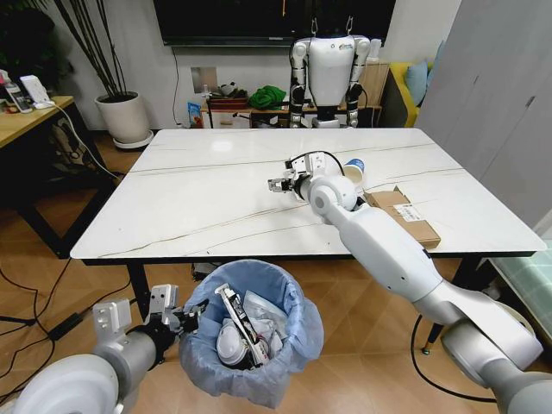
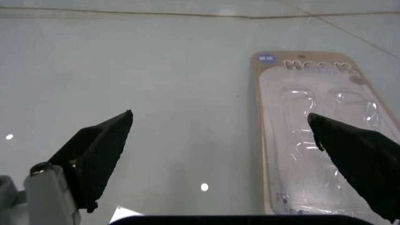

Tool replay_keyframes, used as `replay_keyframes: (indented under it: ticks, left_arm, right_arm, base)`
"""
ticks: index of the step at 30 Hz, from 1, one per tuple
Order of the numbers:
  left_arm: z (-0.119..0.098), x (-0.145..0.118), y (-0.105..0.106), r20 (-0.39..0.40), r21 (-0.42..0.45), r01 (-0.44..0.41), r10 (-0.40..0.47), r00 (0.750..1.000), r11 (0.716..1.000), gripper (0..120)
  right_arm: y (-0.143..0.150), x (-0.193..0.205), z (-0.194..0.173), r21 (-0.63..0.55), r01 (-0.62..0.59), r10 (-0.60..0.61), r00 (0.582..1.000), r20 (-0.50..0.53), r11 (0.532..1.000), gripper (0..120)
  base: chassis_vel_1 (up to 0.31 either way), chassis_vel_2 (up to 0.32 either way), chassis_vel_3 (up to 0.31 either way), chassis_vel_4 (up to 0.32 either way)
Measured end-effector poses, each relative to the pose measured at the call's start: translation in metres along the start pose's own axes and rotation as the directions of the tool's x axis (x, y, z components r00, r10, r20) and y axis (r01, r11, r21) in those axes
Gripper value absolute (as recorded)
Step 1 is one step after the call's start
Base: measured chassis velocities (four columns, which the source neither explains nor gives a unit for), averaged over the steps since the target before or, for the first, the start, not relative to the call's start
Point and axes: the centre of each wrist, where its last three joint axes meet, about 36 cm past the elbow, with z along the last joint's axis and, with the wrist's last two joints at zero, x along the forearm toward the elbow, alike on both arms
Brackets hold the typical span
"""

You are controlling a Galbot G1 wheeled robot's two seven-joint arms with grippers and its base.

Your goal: Pick up the trash bin and place the trash from the table into it.

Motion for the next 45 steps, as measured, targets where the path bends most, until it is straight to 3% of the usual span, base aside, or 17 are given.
replay_keyframes:
  ticks: [18,23,29,31,33,37,39,41,45]
  left_arm:
    - [-0.003,0.000,-0.001,0.012,0.000,-0.020,0.020,1.000,1.000,3]
    - [-0.004,0.000,-0.001,0.016,-0.003,-0.031,0.031,0.999,1.000,3]
    - [-0.004,0.000,-0.001,0.019,-0.004,-0.037,0.037,0.999,0.999,3]
    - [-0.005,0.000,-0.001,0.022,-0.006,-0.043,0.043,0.999,0.999,3]
    - [-0.005,0.000,-0.001,0.022,-0.006,-0.044,0.044,0.999,0.999,3]
    - [-0.006,0.000,-0.001,0.025,-0.012,-0.052,0.052,0.998,0.999,3]
    - [-0.007,0.000,-0.001,0.026,-0.012,-0.053,0.053,0.998,0.999,3]
    - [-0.007,0.000,-0.001,0.027,-0.015,-0.056,0.056,0.998,0.998,3]
    - [-0.007,0.000,-0.001,0.027,-0.015,-0.058,0.058,0.998,0.998,3]
  right_arm:
    - [-0.020,-0.018,0.004,-0.022,-0.061,0.060,0.997,-0.049,0.998,98]
    - [-0.026,-0.022,0.008,-0.022,-0.074,0.072,0.996,-0.055,0.997,91]
    - [-0.031,-0.025,0.010,-0.027,-0.085,0.083,0.995,-0.063,0.996,75]
    - [-0.034,-0.025,0.011,-0.025,-0.092,0.091,0.994,-0.062,0.995,64]
    - [-0.034,-0.025,0.012,-0.024,-0.094,0.092,0.994,-0.062,0.995,62]
    - [-0.038,-0.025,0.016,-0.016,-0.097,0.096,0.994,-0.058,0.995,42]
    - [-0.038,-0.025,0.017,-0.016,-0.097,0.096,0.994,-0.058,0.995,41]
    - [-0.040,-0.025,0.018,-0.013,-0.099,0.099,0.994,-0.056,0.995,29]
    - [-0.041,-0.025,0.020,-0.007,-0.100,0.099,0.993,-0.056,0.995,15]
  base:
    - [0.000,0.000,0.000,0.000]
    - [0.000,0.000,0.000,0.000]
    - [0.000,0.000,0.000,0.000]
    - [0.000,0.000,0.000,0.000]
    - [0.000,0.000,0.000,0.000]
    - [0.000,0.000,0.000,0.000]
    - [0.000,0.000,0.000,0.000]
    - [0.000,0.000,0.000,0.000]
    - [0.000,0.000,0.000,0.000]
